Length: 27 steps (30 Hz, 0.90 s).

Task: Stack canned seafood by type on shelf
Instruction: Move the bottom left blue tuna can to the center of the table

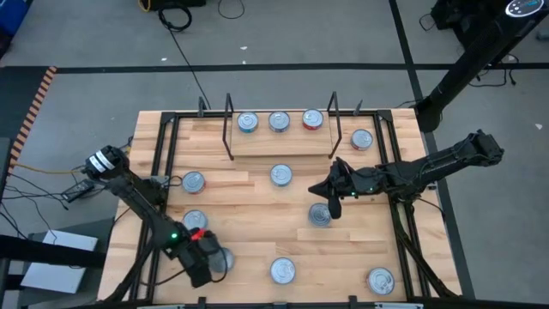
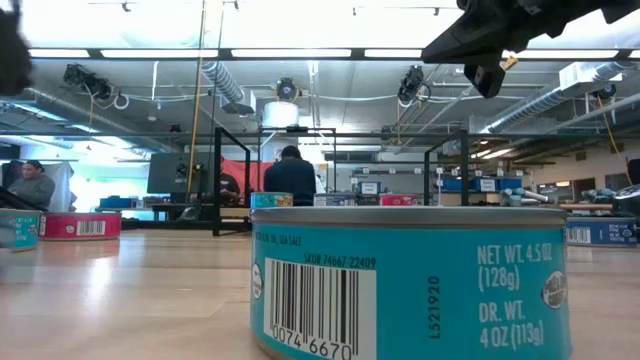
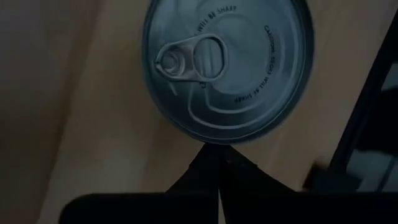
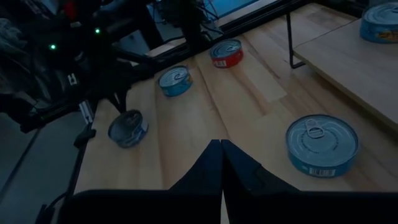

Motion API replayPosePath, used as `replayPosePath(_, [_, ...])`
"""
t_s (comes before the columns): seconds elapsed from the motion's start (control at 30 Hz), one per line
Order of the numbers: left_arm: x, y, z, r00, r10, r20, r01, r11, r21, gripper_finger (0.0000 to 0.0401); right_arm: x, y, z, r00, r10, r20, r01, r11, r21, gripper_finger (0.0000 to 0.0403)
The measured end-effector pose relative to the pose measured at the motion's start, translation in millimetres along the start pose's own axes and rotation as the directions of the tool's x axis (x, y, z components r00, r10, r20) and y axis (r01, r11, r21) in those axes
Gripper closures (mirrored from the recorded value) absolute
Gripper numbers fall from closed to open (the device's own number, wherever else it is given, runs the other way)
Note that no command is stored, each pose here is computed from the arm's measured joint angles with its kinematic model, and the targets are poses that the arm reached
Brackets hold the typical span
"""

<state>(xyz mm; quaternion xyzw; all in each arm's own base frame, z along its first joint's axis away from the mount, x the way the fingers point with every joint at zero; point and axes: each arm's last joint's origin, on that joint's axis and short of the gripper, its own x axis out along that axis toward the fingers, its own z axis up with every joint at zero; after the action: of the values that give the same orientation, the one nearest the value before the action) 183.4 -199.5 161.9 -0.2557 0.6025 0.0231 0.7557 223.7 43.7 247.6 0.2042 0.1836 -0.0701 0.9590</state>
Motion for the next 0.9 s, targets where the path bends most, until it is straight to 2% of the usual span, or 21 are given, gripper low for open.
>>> replayPosePath(0.3, [3,4,40,0.990,-0.068,0.123,0.079,0.993,-0.083,0.0401,0,0,1,1.000,0.003,0.008,-0.003,0.999,-0.034,0.0393])
replayPosePath(0.53, [31,6,70,0.971,-0.126,0.203,0.152,0.981,-0.118,0.0401,-1,4,1,0.999,0.027,0.018,-0.026,0.997,-0.070,0.0393])
replayPosePath(0.63, [44,10,85,0.969,-0.112,0.222,0.148,0.978,-0.150,0.0401,-1,6,0,0.999,0.037,0.011,-0.036,0.997,-0.074,0.0393])
replayPosePath(0.77, [51,9,110,0.957,-0.108,0.269,0.147,0.981,-0.129,0.0401,-2,7,-1,0.999,0.041,0.011,-0.040,0.997,-0.073,0.0393])
replayPosePath(0.9, [54,12,138,0.924,-0.085,0.372,0.128,0.987,-0.093,0.0401,-2,7,0,0.999,0.045,0.019,-0.044,0.998,-0.046,0.0393])
